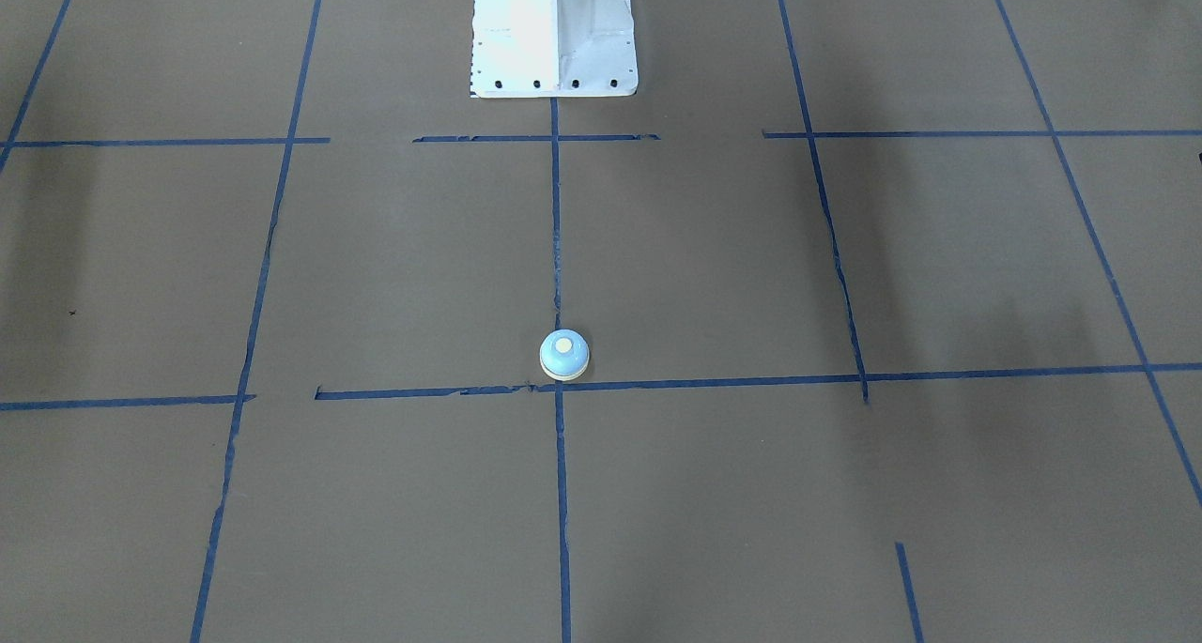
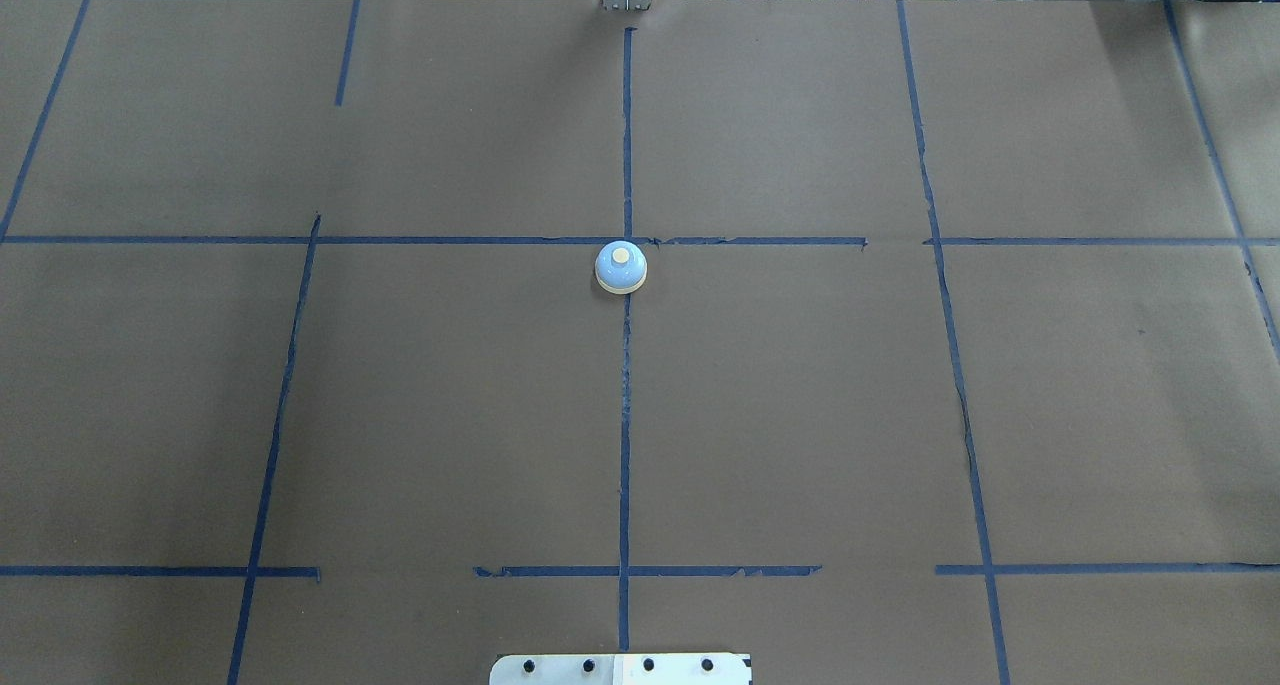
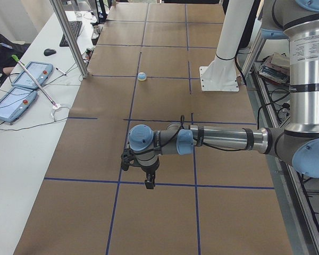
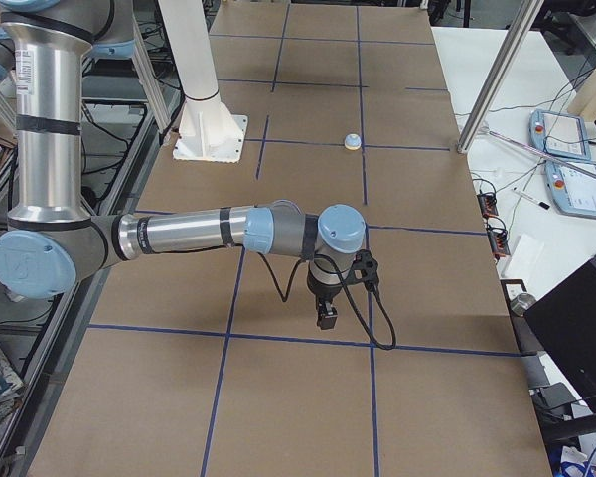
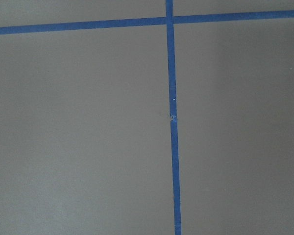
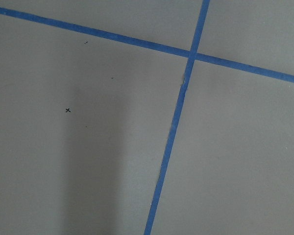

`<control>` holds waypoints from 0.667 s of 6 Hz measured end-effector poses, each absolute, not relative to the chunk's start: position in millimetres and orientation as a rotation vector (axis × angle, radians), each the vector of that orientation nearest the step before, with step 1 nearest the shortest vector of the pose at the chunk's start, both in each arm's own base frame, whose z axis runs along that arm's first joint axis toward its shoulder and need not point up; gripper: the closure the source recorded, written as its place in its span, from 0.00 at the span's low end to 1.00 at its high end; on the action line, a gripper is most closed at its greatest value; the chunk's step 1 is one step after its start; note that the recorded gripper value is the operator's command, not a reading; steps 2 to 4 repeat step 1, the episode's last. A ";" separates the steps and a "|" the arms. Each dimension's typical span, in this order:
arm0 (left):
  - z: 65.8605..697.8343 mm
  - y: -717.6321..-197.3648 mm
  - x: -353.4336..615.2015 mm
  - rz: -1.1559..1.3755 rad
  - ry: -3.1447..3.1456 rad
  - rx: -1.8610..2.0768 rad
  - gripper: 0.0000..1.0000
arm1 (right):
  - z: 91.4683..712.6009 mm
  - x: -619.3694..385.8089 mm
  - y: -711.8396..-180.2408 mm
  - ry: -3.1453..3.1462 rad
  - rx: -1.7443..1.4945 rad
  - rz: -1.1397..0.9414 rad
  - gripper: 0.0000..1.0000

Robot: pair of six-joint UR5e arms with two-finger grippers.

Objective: Place and press bell with both arms

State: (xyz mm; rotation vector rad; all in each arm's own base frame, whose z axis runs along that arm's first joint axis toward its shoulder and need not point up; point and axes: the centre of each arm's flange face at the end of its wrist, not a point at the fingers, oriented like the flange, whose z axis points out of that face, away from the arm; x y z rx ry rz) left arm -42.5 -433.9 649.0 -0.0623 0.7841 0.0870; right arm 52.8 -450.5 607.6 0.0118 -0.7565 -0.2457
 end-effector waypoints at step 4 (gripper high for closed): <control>648.8 -433.9 -42.6 0.087 0.784 -0.062 0.00 | 607.6 52.6 -450.4 -0.757 0.012 -0.246 0.00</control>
